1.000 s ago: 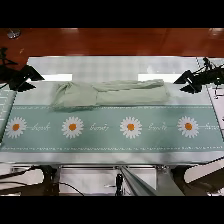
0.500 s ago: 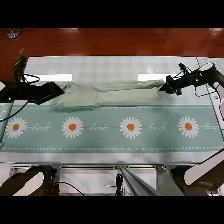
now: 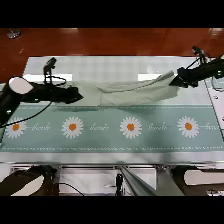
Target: Fold the shirts.
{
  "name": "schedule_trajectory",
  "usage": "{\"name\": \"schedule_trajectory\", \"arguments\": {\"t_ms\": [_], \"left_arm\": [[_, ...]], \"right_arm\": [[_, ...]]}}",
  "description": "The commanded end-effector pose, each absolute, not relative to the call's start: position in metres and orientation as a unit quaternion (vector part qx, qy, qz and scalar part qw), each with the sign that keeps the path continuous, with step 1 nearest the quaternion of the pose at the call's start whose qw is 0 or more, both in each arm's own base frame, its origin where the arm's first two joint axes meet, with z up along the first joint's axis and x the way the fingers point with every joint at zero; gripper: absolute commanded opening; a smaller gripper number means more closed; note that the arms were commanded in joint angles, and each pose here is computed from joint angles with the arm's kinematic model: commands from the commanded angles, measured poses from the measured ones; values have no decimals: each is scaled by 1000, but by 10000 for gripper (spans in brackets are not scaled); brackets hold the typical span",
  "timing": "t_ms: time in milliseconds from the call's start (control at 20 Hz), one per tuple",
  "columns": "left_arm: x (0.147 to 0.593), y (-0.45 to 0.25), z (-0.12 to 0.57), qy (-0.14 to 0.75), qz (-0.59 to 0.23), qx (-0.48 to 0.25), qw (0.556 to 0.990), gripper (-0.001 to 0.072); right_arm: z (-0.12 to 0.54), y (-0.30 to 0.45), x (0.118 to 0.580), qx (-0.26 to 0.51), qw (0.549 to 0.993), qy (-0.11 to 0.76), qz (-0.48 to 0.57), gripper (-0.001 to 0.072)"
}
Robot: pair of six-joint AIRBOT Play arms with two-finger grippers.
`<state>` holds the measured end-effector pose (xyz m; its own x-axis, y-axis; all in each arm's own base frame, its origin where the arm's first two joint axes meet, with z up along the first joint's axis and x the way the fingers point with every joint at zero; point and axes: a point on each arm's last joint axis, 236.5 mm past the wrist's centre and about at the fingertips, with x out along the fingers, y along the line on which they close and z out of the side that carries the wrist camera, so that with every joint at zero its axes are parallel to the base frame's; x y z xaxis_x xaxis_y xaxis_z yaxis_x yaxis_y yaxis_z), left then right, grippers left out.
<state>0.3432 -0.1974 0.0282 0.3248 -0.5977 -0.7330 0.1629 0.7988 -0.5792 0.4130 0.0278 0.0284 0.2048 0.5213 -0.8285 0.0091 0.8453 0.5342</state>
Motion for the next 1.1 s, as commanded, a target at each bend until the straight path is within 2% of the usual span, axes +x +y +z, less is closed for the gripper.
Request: {"name": "schedule_trajectory", "arguments": {"t_ms": [0, 150, 250, 500, 600, 700, 800, 900, 1050], "left_arm": [[344, -264, 14, 539, -284, -182, 772, 21], [360, -330, 3, 540, -316, -165, 763, 20], [361, -376, -11, 560, -329, -165, 742, 21], [289, -471, -58, 646, -389, -104, 649, 21], [254, -496, -67, 662, -410, -105, 618, 22], [238, -507, -63, 666, -434, -110, 597, 22], [258, -493, -46, 661, -430, -129, 601, 21], [307, -459, -13, 634, -424, -154, 629, 22], [395, -353, 48, 590, -376, -211, 683, 21]], "right_arm": [[68, 37, 356, 180, 780, 573, 176, 28], [95, 63, 314, 204, 797, 535, 191, 29], [111, 79, 291, 208, 809, 511, 203, 30], [131, 111, 271, 197, 820, 488, 225, 30], [135, 118, 277, 198, 826, 476, 228, 29], [138, 119, 282, 204, 831, 466, 224, 30], [138, 119, 282, 206, 831, 467, 223, 30], [138, 121, 280, 208, 828, 470, 226, 30], [147, 131, 282, 200, 829, 462, 242, 30]]}}
